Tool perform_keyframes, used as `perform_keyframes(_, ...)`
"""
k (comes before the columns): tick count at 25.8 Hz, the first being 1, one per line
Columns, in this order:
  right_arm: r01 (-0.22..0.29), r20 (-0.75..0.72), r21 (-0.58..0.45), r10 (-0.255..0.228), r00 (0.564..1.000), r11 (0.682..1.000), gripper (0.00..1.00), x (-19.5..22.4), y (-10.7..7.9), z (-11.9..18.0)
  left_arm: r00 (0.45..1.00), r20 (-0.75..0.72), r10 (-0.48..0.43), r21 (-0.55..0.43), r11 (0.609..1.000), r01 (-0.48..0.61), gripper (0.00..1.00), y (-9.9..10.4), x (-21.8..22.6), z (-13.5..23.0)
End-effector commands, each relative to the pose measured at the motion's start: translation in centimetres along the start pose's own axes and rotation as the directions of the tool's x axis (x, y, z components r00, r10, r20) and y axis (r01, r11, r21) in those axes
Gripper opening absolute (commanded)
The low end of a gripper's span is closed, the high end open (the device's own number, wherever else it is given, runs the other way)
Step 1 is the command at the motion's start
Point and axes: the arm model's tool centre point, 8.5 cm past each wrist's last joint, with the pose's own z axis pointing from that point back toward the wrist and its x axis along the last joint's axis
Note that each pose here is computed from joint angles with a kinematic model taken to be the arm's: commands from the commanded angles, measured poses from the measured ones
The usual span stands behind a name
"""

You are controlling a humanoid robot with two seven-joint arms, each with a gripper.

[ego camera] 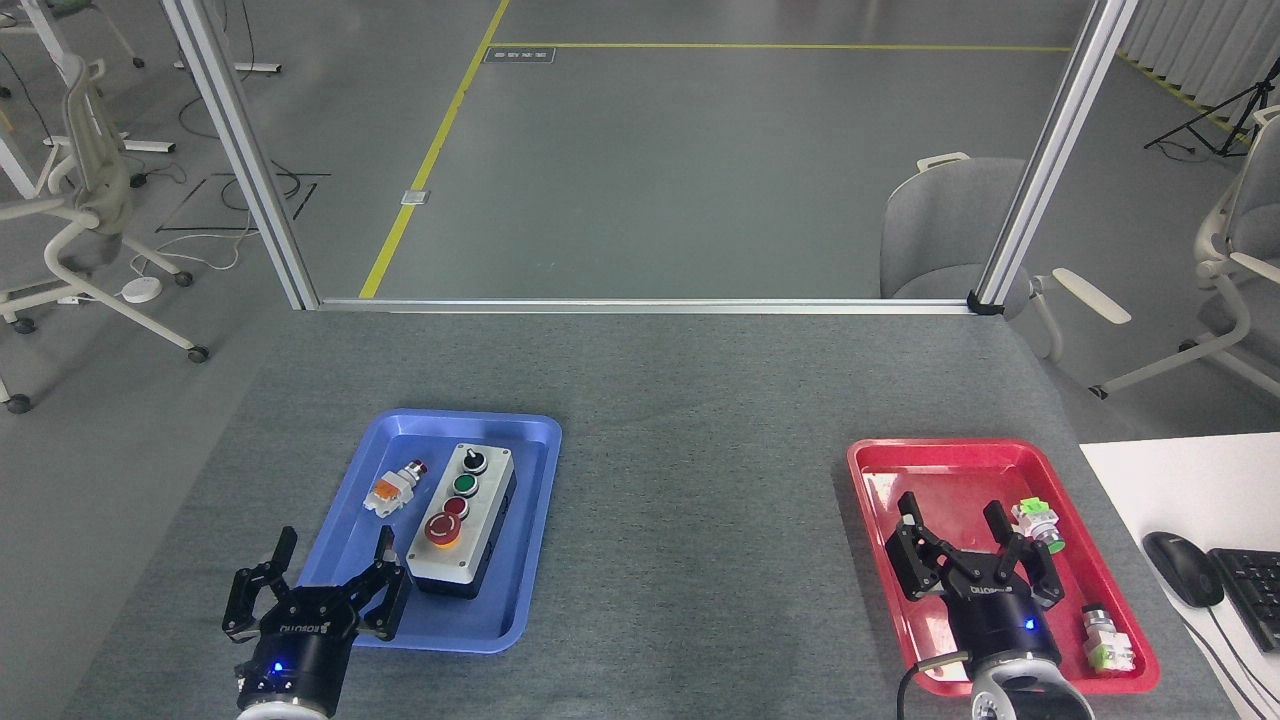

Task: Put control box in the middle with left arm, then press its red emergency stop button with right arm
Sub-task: 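Move the left gripper forward to the grey control box on the blue tray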

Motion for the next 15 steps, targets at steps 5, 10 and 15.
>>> perform_keyframes(5,0.000,0.000,0.001,0.000,1.000,1.000,0.99,0.0,0.0,0.0,1.000,-0.018,0.019,0.061,0.998,-0.018,0.99,0.8,-0.1,0.5)
perform_keyframes(10,0.000,-0.001,0.004,0.000,1.000,1.000,0.99,0.0,0.1,0.1,0.997,0.003,0.074,0.073,0.995,-0.074,0.99,1.2,0.8,2.0)
perform_keyframes(15,0.000,-0.001,0.004,0.000,1.000,1.000,0.99,0.0,0.1,0.1,0.987,0.115,0.109,0.038,0.993,-0.114,0.99,0.4,4.6,2.7)
